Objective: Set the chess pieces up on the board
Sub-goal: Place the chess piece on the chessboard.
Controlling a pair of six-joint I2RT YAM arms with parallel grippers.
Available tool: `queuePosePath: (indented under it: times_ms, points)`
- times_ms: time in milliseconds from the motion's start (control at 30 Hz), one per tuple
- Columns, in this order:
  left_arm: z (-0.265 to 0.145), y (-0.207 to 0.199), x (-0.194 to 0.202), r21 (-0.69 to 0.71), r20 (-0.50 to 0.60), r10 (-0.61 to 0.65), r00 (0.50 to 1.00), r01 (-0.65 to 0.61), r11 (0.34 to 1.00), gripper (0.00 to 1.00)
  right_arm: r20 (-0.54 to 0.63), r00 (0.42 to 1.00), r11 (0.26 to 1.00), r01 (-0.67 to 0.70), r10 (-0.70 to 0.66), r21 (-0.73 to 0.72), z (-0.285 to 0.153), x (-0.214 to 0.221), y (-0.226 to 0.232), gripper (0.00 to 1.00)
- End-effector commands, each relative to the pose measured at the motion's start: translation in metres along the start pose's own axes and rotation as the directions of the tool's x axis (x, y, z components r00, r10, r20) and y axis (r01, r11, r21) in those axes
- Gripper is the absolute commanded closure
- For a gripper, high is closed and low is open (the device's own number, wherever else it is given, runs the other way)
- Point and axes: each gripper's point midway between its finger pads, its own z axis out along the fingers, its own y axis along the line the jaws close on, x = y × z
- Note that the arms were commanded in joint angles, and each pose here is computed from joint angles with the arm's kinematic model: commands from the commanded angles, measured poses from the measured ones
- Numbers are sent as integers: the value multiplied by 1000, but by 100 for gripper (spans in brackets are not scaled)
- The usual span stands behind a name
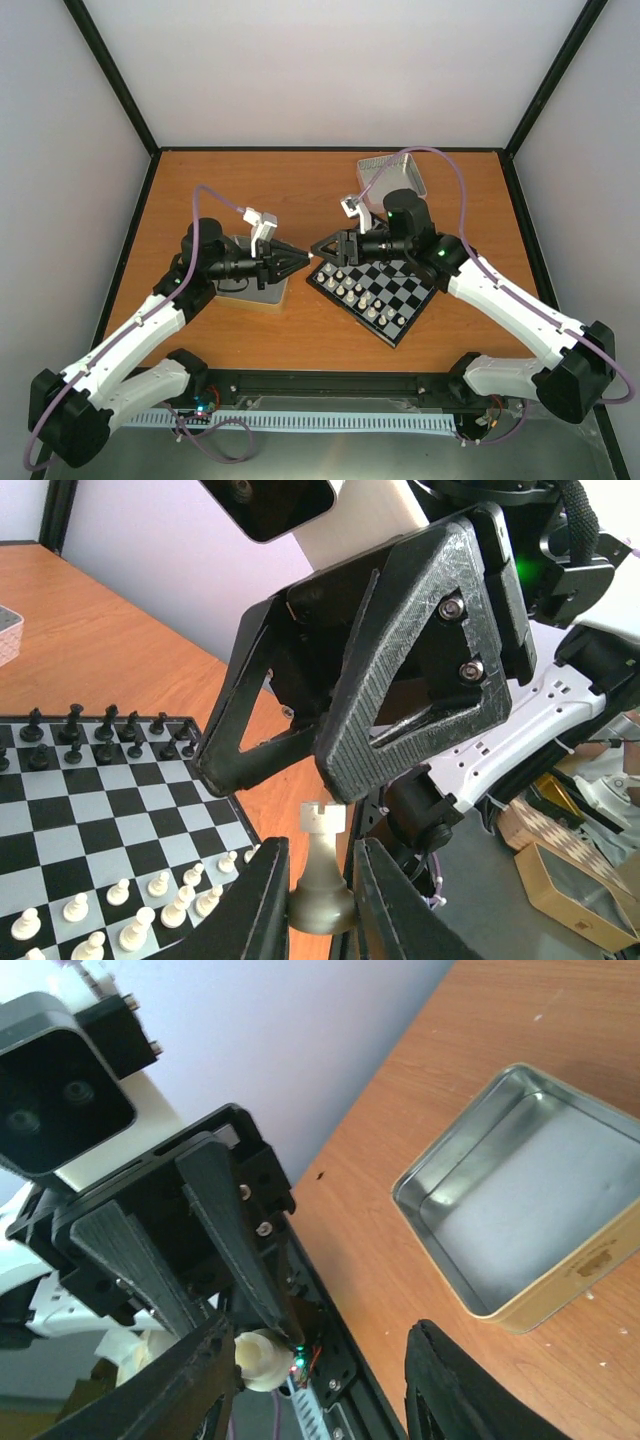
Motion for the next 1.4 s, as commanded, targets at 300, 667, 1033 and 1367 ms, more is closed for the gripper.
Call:
queuePosePath:
  times_ms: [300, 667, 1033, 1367]
  points:
    - [1, -15, -8, 66, 14, 85, 996, -85, 994, 87, -69, 998, 991, -20, 11, -133, 7, 3, 20, 62]
    - [2, -11, -7, 45, 11, 74, 997, -75, 996, 87, -93, 995, 989, -47, 34, -139, 12, 7, 16, 87]
    - [-3, 22, -11, -167, 29, 26, 999, -20, 986, 41, 11, 999, 995, -39, 39, 93, 0, 7, -24, 97]
    - [-68, 75, -32, -651, 155, 62, 986, 55, 757, 30, 100, 991, 726, -4, -90, 688, -65, 46, -146, 97]
